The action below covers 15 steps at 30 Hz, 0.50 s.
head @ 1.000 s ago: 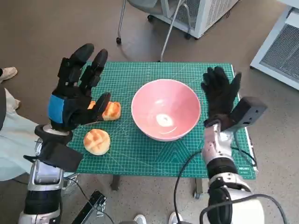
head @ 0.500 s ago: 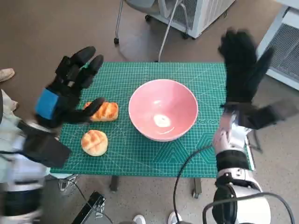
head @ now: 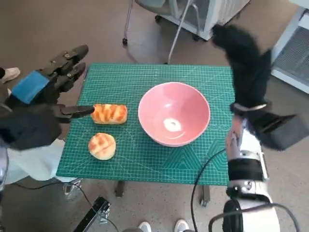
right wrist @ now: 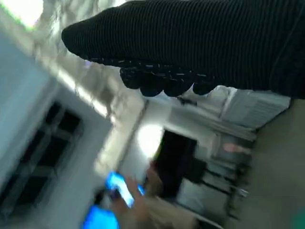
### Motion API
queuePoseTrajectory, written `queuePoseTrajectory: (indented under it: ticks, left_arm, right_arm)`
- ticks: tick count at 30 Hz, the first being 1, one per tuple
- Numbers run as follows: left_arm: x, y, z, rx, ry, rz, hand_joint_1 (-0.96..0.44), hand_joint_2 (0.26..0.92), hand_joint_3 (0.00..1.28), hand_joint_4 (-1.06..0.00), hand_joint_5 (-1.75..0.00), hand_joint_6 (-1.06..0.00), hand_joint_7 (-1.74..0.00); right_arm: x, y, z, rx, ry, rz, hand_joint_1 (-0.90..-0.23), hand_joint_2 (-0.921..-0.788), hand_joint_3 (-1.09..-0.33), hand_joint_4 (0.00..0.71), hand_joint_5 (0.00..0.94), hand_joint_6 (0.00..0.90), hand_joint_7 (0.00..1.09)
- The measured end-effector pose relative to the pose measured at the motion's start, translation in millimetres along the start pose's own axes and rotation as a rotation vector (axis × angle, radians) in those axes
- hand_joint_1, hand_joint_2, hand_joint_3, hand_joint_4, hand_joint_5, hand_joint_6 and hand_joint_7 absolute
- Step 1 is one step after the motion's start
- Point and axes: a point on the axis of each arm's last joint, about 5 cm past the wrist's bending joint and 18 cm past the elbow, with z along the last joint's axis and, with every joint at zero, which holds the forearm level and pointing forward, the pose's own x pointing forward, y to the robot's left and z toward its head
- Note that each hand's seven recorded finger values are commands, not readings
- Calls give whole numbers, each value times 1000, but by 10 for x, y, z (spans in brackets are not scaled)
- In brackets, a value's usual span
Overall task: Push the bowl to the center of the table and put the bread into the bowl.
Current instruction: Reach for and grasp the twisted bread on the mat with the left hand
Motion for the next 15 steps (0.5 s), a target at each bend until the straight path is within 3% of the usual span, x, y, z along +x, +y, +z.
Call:
queuePoseTrajectory:
  ticks: [10,15]
  left_arm:
    - [169,-62,18,108,50,-102,89,756,200,1,1,-111,-126]
    - [261,-114,13,161,53,-142,78,751,209,1,1,-122,-118]
  right_arm:
    - [-93,30,-37,-5,51,13,-579,-921,-755,334,21,39,791]
    - [-108,39,-44,-3,62,-8,-578,-921,-763,334,20,34,799]
